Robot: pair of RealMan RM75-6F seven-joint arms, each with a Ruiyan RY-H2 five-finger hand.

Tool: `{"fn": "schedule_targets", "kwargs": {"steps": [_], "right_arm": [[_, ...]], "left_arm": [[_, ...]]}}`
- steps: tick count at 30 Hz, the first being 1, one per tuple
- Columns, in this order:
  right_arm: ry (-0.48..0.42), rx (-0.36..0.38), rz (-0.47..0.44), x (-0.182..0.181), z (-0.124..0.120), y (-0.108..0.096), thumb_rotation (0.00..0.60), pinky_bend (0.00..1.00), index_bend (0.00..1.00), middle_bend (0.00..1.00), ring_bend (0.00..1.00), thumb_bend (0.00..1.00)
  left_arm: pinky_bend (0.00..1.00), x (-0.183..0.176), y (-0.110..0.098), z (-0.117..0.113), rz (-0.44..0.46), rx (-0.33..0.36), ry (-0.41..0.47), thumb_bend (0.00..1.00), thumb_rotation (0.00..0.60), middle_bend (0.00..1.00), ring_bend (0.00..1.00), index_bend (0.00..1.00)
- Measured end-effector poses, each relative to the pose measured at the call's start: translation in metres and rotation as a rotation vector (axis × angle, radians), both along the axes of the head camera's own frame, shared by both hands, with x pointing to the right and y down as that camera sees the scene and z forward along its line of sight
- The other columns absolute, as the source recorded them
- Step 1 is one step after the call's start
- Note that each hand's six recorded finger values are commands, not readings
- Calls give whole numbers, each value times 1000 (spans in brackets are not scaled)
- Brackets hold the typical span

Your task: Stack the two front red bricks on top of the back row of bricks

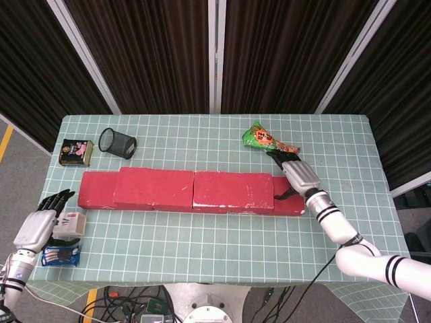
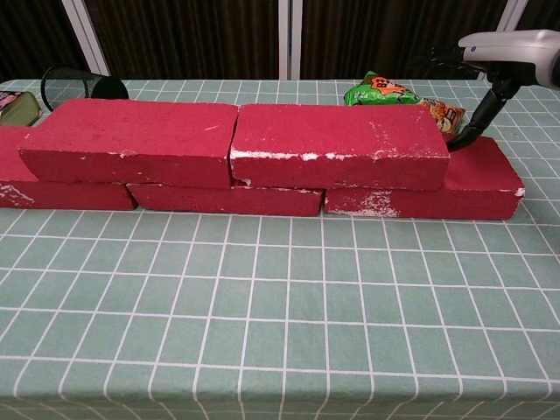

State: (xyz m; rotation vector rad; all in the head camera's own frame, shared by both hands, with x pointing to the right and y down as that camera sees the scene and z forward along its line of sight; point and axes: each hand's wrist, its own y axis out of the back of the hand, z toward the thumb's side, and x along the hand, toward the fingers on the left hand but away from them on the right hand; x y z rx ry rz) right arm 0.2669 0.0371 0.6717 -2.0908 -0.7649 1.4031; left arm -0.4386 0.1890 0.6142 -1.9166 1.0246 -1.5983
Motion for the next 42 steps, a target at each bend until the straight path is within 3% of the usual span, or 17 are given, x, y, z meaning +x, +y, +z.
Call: {"fn": "schedule_targets", "kwargs": {"steps": [42], "right_arm": [[0, -6, 1, -8, 3, -6, 600, 0, 0, 0, 0, 7]], "left_arm": [[0, -3, 1, 0, -7, -5, -3, 0, 600, 0, 0, 36]]}}
